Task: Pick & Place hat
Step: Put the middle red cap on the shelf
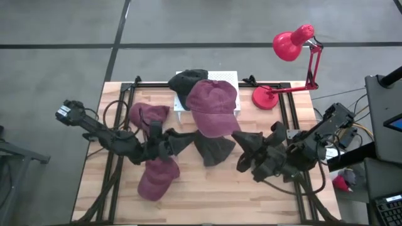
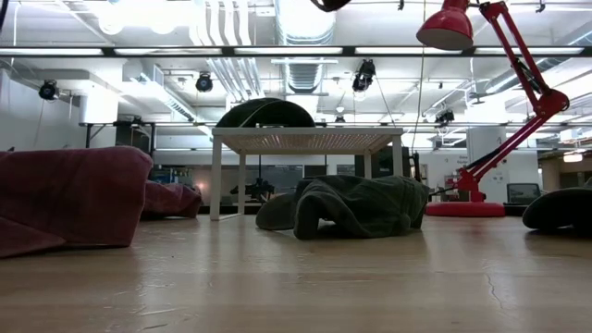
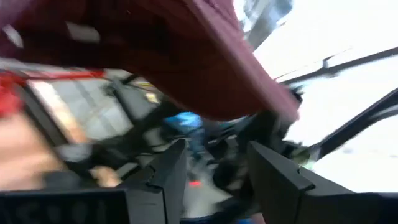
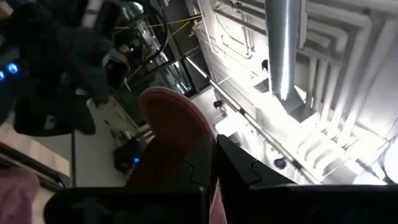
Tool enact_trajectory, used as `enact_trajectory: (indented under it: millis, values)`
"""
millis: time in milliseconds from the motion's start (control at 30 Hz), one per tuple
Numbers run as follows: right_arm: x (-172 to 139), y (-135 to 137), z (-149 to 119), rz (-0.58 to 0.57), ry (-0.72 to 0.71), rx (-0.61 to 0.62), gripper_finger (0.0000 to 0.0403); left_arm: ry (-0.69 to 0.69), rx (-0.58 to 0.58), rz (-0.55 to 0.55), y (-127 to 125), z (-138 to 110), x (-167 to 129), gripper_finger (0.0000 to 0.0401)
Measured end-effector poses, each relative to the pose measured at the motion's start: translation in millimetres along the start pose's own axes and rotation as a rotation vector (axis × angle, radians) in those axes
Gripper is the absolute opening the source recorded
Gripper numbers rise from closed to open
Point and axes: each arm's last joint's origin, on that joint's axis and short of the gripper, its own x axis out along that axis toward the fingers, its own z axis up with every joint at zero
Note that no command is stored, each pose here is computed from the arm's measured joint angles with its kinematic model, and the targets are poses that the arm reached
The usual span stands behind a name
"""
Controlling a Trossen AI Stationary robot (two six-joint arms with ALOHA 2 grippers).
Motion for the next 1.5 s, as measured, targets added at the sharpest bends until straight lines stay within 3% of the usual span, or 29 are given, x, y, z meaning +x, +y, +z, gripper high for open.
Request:
enact_trajectory:
  millis: [167, 600, 1500]
  values:
    - [4.8, 2.8, 1.0, -0.002, 0.034, -0.053, 0.0008, -0.021, -0.143, -0.113, -1.5, -4.3, 2.9, 0.0163]
    - [6.5, 5.2, 0.3, -0.002, 0.032, -0.030, 0.0008, -0.067, -0.180, -0.131, 1.5, -1.1, 9.7, 0.0163]
    - [7.2, 16.3, -0.3, 0.056, 0.006, -0.002, 0.0008, -0.152, -0.067, -0.135, 3.8, 17.3, 21.6, 0.0163]
